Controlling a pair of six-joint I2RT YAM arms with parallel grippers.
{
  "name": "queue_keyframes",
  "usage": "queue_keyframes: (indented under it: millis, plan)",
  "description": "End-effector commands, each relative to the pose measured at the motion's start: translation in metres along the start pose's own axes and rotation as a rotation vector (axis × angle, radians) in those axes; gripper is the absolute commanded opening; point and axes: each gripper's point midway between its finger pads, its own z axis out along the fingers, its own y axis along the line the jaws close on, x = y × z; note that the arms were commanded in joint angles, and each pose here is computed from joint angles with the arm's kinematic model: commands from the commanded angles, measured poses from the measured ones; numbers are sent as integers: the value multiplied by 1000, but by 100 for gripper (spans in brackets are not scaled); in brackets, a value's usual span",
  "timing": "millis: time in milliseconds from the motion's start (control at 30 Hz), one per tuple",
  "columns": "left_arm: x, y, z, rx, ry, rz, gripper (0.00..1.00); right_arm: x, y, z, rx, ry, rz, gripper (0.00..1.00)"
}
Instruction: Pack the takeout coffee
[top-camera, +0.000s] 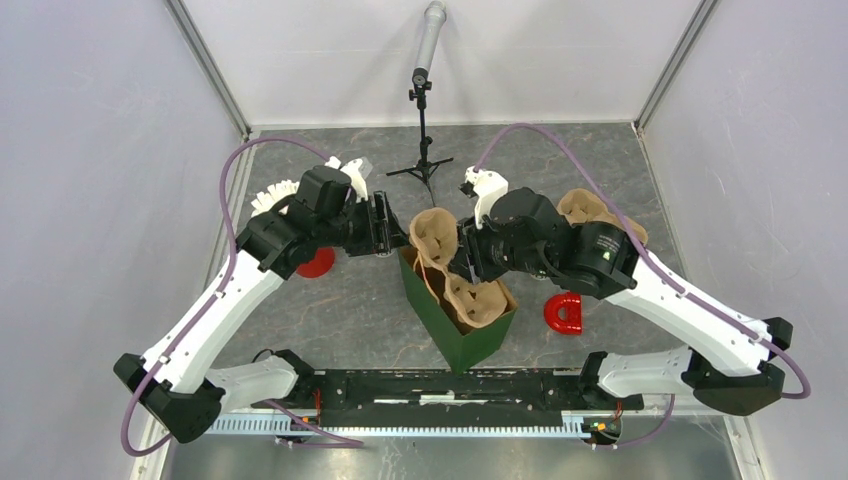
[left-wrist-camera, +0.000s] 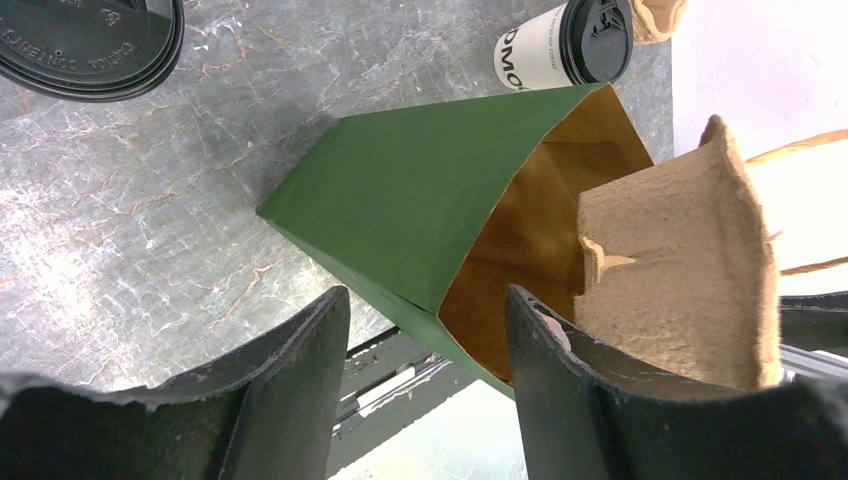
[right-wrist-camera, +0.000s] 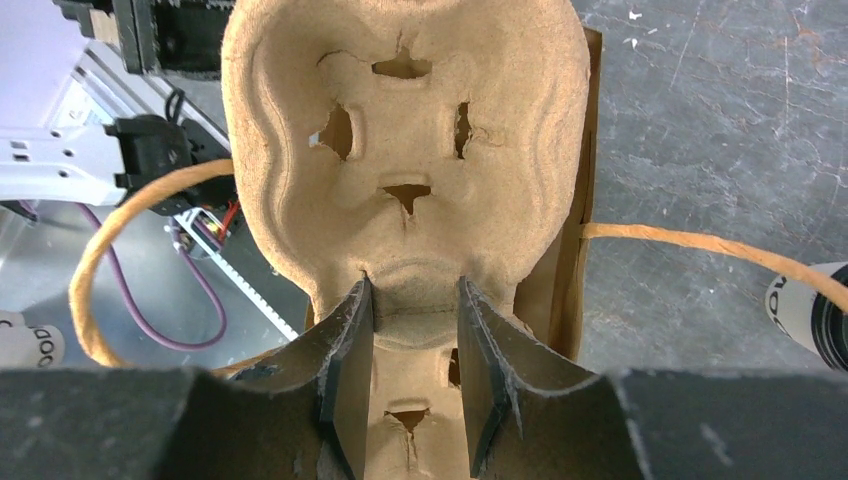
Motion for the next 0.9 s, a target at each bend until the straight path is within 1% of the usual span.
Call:
queue_keyframes:
  millis: [0,133,233,300,467,567,733,867]
  plan:
    - [-10,-4,4,33,-49,44,63,-1,-2,-5,32,13,-44,36]
    - [-10,-2,1,22,-53,44,57,8,-5,-2,61,55,-80,36]
    - [-13,-5,-7,19,-56,42,56,13,-7,2,78,78,-101,36]
    - [-16,-11,-13,35,-62,42,56,16,-8,5,90,91,-116,37]
    - [-15,-15,-21,46,-63,12,63,23,-10,12,105,106,-151,38]
    - [-9,-11,-18,27,-39,-6,64,27,-13,18,121,109,-164,39]
    - [-9,-8,-15,16,-32,4,65,34,-15,27,119,106,-173,39]
    - [-11,-9,-14,15,-33,-1,66,30,-18,29,138,92,-181,39]
